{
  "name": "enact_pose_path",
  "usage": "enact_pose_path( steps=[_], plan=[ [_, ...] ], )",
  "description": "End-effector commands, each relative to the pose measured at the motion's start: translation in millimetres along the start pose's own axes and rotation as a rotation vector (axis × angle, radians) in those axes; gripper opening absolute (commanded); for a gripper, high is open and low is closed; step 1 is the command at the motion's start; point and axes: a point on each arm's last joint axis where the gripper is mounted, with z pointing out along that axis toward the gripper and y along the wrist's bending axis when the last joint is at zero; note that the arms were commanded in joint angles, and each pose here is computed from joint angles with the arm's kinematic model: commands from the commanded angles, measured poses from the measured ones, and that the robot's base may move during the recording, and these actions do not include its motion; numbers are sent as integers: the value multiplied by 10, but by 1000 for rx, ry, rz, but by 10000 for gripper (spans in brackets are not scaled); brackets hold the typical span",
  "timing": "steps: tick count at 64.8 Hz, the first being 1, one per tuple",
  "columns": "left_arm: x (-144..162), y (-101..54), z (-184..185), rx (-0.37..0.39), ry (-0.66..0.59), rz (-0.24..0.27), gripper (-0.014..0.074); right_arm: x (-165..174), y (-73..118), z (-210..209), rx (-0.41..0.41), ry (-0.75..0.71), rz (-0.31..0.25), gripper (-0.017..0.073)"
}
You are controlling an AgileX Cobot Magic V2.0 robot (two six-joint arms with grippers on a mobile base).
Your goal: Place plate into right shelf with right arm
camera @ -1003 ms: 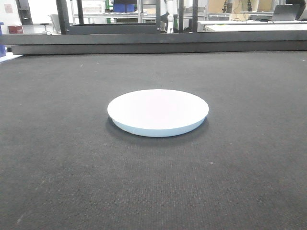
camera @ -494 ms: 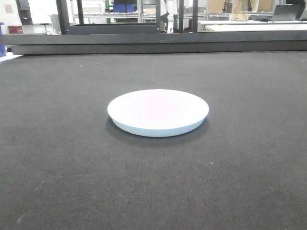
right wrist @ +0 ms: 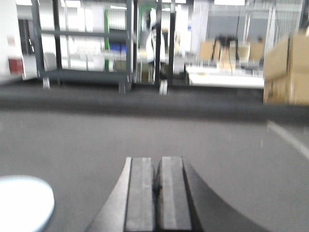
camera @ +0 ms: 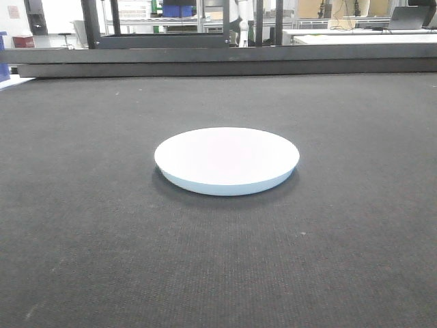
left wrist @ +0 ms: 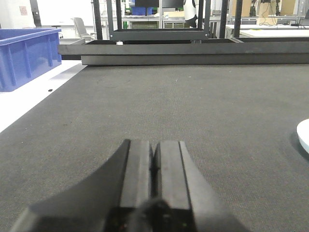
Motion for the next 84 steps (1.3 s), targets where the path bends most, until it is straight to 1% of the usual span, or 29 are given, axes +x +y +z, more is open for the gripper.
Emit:
enact_pose_path(
  steps=[1, 4, 7, 9, 13, 20, 23, 26, 28, 32, 35, 40, 43, 46, 54, 62, 68, 74, 84],
  plan=[
    [-51, 18, -9, -22, -83, -5, -47, -498, 12, 73, 0, -64, -4, 59],
    [-51, 18, -9, -22, -83, -5, -47, -628, 18, 146, -2, -35, -4, 66],
    [-51, 18, -9, -22, -83, -5, -47, -756, 23, 253, -5, 3, -4, 101],
    [-51, 18, -9, -22, -83, -5, -47, -824, 26, 344, -7, 39, -4, 141],
    [-51, 18, -9, -22, -83, -5, -47, -896, 30, 556, -10, 126, -3, 256],
    [-51, 18, -9, -22, -83, -5, -47, -858, 30, 980, -12, 294, -1, 481],
    [-51, 18, -9, -22, -83, -5, -47, -811, 32, 1164, -15, 367, 0, 554],
    [-51, 18, -9, -22, -83, -5, -47, -755, 46, 1349, -25, 446, 3, 608],
    [-51, 18, -9, -22, -83, -5, -47, -728, 70, 1449, -39, 491, 8, 628],
    [-51, 18, -9, -22, -83, -5, -47, -635, 157, 1703, -79, 609, 14, 624],
    [-51, 18, -9, -22, -83, -5, -47, -615, 266, 1877, -123, 685, 14, 621],
    [-51, 18, -9, -22, -83, -5, -47, -559, 494, 2128, -195, 782, 8, 621],
    [-51, 18, -9, -22, -83, -5, -47, -508, 668, 2278, -241, 834, 6, 621],
    [-51, 18, -9, -22, -83, -5, -47, -442, 805, 2430, -263, 879, 13, 621],
    [-51, 18, -9, -22, -83, -5, -47, -189, 1160, 2749, -302, 987, 18, 621],
    [-51, 18, -9, -22, -83, -5, -47, 140, 1415, 2981, -292, 1081, 9, 621],
    [-51, 18, -9, -22, -83, -5, -47, 371, 1529, 3072, -281, 1125, 5, 621],
    [-51, 18, -9, -22, -83, -5, -47, 566, 1602, 3120, -270, 1151, 1, 621],
    [-51, 18, -9, -22, -83, -5, -47, 785, 1647, 3185, -260, 1167, -4, 621]
  ],
)
